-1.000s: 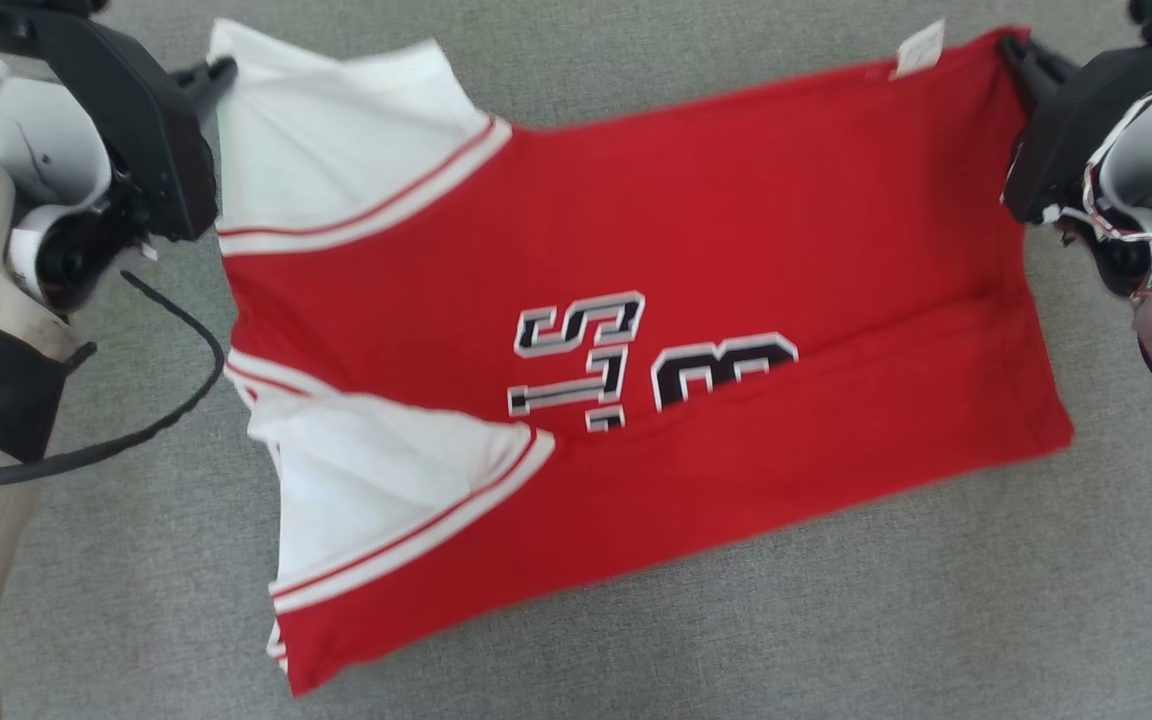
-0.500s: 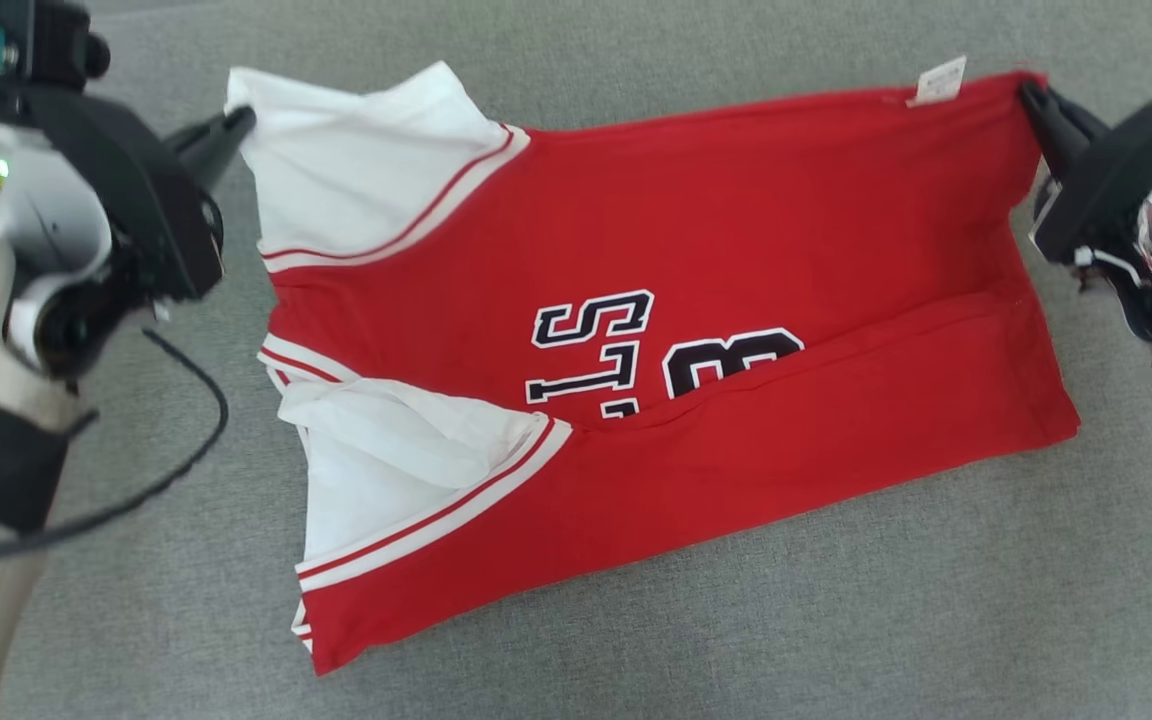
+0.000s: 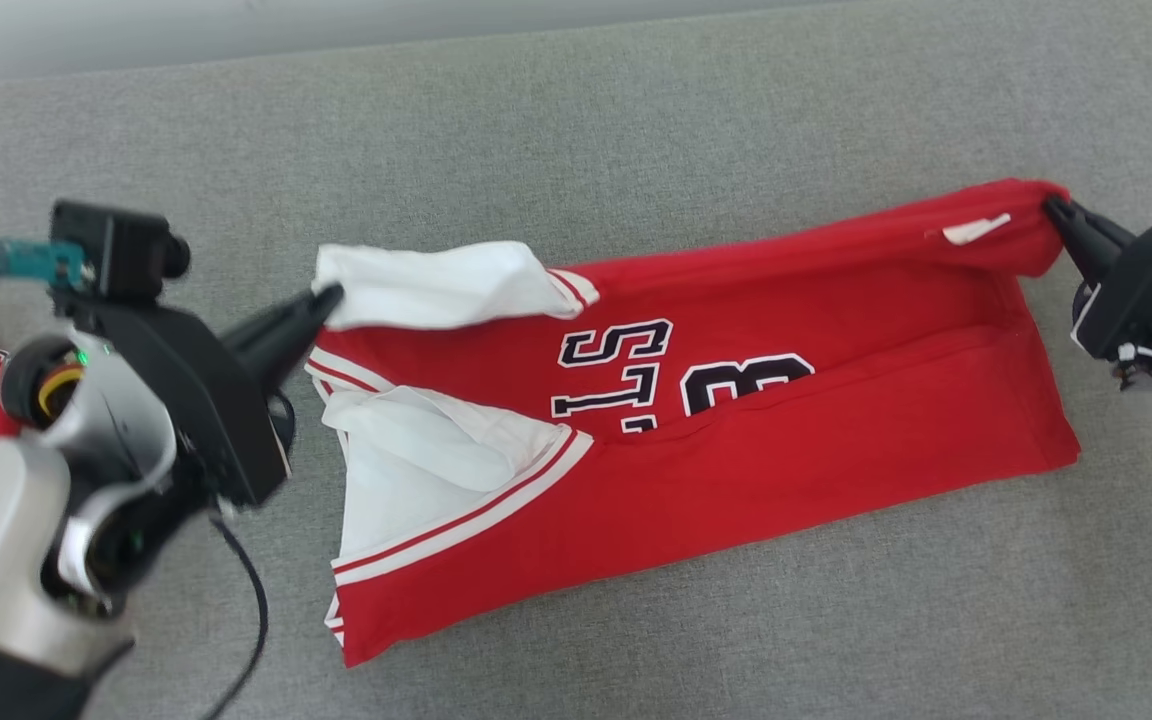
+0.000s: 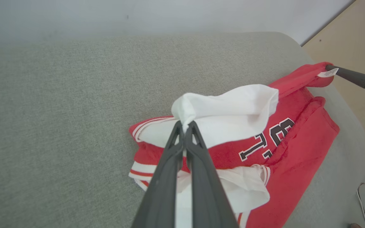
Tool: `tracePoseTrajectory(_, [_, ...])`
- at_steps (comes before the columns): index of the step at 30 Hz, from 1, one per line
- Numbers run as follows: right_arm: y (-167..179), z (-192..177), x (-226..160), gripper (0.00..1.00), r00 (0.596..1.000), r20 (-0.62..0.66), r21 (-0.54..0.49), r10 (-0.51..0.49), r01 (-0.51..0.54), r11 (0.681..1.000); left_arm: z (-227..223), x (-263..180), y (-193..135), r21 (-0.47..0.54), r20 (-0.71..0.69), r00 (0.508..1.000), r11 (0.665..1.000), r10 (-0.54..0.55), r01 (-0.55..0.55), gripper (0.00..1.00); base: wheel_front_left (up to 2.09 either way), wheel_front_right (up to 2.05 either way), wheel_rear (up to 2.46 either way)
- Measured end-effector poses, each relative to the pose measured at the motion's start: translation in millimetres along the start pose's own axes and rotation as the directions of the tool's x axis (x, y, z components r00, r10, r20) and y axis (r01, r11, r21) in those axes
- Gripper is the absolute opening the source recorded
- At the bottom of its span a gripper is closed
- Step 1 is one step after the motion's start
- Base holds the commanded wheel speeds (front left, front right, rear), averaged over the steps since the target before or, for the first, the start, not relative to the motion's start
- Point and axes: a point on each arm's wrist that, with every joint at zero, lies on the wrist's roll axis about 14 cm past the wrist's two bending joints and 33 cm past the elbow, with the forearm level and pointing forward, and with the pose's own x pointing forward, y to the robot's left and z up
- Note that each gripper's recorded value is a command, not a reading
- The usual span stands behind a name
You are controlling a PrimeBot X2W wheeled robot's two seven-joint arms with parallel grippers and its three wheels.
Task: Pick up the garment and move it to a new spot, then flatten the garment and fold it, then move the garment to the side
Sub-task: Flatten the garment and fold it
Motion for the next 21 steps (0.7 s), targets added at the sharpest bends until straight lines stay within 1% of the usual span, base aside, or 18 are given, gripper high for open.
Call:
tracePoseTrajectory(7, [-2,-23,-8,0.00,0.998,-0.062,0.010,0.010,-0.009,1.000,-19,-24,-20,-0.025,-0.029,0.999,0.999,-0.022,0.021,0.00,0.00,0.00,0.00])
tracePoseTrajectory(11, [-4,-37,-14,0.00,0.995,-0.099,0.016,0.009,-0.008,1.000,-25,-35,-20,-0.046,-0.025,1.000,0.999,-0.007,0.006,0.00,0.00,0.00,0.00])
tracePoseTrajectory(18, [-7,-61,-17,0.00,0.988,-0.155,0.036,0.013,-0.008,0.999,-61,-47,-23,-0.140,-0.082,0.997,0.990,-0.004,-0.007,0.00,0.00,0.00,0.00])
tracePoseTrajectory(21, [-5,-71,-15,0.00,0.983,-0.184,0.037,0.020,-0.013,0.999,-71,-48,-22,-0.157,-0.097,0.995,0.987,0.001,-0.017,0.00,0.00,0.00,0.00])
